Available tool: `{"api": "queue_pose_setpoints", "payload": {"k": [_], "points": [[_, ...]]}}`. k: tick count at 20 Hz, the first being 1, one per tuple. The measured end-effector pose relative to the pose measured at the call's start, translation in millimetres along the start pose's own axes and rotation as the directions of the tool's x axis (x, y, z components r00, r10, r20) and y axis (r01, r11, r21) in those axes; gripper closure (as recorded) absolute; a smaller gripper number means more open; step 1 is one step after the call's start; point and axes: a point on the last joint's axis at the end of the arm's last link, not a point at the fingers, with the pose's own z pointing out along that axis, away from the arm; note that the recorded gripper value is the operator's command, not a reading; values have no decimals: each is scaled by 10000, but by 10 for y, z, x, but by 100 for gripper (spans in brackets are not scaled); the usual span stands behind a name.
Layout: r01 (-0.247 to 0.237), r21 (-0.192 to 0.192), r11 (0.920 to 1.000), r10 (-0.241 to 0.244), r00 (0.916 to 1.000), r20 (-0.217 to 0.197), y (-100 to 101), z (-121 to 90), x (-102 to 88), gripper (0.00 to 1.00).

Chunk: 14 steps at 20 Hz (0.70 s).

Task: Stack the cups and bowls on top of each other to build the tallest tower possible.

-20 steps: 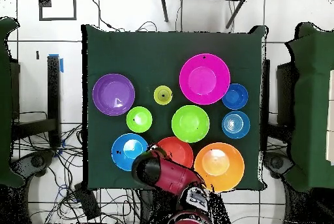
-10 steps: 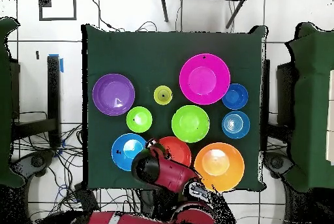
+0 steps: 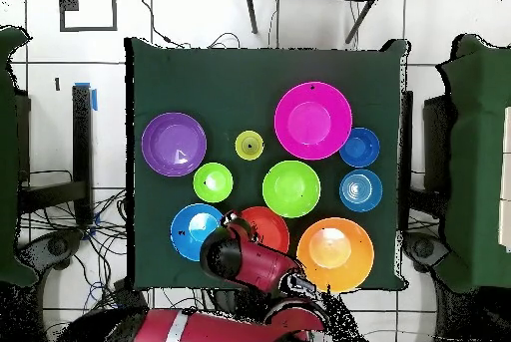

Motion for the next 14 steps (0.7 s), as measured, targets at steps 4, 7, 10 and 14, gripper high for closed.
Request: {"api": "queue_pose_setpoints", "payload": {"k": [4,7,10,14], "points": [[81,53,10000,-80,9999,-69,2,37,48,0],[166,74,9998,-165,9998,-97,12,46,89,0],[236,98,9997,-235,9997,-105,23,30,108,0],[245,170,9996,-241,9994,-238,25,-12,108,0]]}}
